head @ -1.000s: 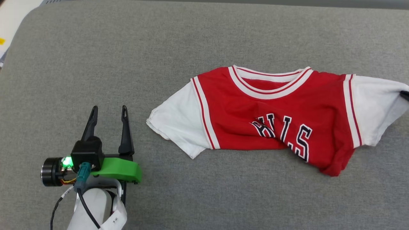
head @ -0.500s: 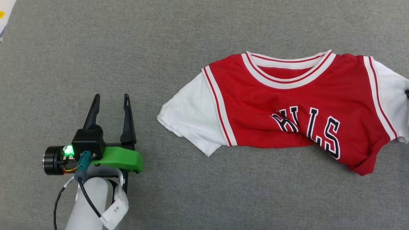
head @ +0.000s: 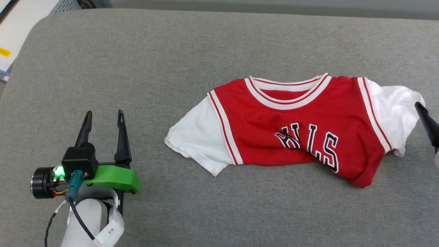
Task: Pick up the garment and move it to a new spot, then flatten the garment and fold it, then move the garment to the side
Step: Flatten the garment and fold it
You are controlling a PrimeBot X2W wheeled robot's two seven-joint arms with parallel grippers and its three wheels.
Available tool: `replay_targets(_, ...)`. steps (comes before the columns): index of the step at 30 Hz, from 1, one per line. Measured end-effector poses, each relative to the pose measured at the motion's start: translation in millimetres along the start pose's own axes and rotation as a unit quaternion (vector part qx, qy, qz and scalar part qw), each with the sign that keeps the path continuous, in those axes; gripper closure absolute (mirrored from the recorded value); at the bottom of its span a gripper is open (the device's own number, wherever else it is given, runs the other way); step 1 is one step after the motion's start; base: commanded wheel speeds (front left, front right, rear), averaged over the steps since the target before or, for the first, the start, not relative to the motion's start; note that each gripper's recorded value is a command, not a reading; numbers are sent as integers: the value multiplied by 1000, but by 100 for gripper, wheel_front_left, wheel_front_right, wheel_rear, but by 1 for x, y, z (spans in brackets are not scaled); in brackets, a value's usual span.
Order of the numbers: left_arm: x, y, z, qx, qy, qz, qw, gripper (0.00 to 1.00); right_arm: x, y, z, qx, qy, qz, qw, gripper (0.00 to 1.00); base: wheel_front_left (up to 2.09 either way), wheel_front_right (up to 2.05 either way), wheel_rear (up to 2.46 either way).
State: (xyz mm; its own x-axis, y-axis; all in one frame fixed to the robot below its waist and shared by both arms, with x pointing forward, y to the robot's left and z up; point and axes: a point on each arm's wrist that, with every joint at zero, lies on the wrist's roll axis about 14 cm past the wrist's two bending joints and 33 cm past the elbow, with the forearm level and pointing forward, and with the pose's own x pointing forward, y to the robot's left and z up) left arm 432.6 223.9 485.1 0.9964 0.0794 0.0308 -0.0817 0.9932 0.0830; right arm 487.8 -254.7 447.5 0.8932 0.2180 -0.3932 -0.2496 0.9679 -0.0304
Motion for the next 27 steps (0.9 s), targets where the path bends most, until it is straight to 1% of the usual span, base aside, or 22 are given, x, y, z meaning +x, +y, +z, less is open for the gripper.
replay_targets(5, 1, -8, 14, 1, -19, -22, 1000, 0, -34, 1, 2, 15, -55, -26, 998, 0, 0, 0, 0)
replay_targets(9, 6, -20, 20, 8, -25, -66, 997, 0, -59, 4, 1, 25, -82, -50, 995, 0, 0, 0, 0)
replay_targets(10, 10, -24, 22, 13, -22, -81, 996, 0, -65, 7, 0, 29, -88, -54, 994, 0, 0, 0, 0)
replay_targets(11, 29, -37, 38, 21, -15, -122, 992, 0, -77, 16, -5, 34, -90, -62, 993, 0, 0, 0, 0)
replay_targets(13, 42, -48, 50, 28, -9, -147, 989, 0, -82, 23, -10, 38, -85, -64, 994, 0, 0, 0, 0)
replay_targets(17, 63, -72, 61, 33, 47, -199, 978, 0, -85, 33, -16, 45, -74, -63, 994, 0, 0, 0, 0)
replay_targets(19, 66, -84, 55, 44, 99, -233, 966, 0, -85, 35, -16, 48, -74, -64, 994, 0, 0, 0, 0)
replay_targets(21, 65, -90, 42, 56, 158, -257, 952, 0, -85, 36, -18, 47, -70, -65, 994, 0, 0, 0, 0)
replay_targets(23, 61, -93, 28, 82, 219, -279, 931, 0, -85, 36, -21, 50, -64, -65, 995, 0, 0, 0, 0)
replay_targets(24, 58, -94, 22, 87, 242, -287, 923, 0, -85, 36, -22, 50, -62, -65, 995, 0, 0, 0, 0)
replay_targets(26, 48, -100, 5, 92, 304, -310, 896, 0, -85, 37, -26, 51, -56, -65, 995, 0, 0, 0, 0)
replay_targets(27, 43, -102, -2, 97, 325, -318, 885, 0, -85, 37, -28, 51, -54, -65, 995, 0, 0, 0, 0)
